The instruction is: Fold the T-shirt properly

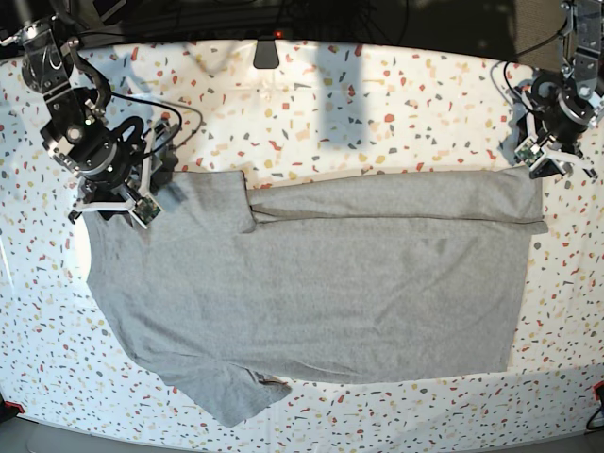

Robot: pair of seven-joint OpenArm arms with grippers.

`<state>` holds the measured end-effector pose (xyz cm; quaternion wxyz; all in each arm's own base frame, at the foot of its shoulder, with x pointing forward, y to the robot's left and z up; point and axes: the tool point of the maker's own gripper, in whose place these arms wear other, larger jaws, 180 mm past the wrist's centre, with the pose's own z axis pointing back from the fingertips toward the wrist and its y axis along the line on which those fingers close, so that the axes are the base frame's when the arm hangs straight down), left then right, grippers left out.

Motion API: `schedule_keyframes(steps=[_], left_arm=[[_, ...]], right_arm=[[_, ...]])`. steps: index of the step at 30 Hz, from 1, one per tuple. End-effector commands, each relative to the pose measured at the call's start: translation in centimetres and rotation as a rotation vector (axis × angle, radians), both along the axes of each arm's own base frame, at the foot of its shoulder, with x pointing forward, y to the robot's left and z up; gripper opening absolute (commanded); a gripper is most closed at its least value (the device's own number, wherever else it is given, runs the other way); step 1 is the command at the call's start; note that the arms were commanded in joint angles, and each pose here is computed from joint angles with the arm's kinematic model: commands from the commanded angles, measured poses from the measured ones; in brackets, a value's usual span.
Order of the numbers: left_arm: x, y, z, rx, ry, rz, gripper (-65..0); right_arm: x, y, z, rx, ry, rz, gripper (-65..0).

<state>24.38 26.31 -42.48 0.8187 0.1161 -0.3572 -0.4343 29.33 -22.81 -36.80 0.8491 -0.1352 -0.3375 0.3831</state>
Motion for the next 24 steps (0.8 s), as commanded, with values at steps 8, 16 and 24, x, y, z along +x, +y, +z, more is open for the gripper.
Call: schedule_keyframes(steps=[8,16,24], left_arm=[[2.1,1.4,0.1,0.018,-0.019,0.036,-43.3],[1.7,2.2,-0.8,0.026,0.013,0.059,-63.6],[1.5,1.5,-1.2,0.007,0.018,0.070,-65.0]], right_arm=[[0.8,0.3,2.2,-0.013,-0.051,0.008,-39.0],[0.6,-0.2,2.0,-0.039,-0.034,-0.005,-39.0],[-0.4,-2.2,2.1,-0.169,0.024,-0.059,-39.0]])
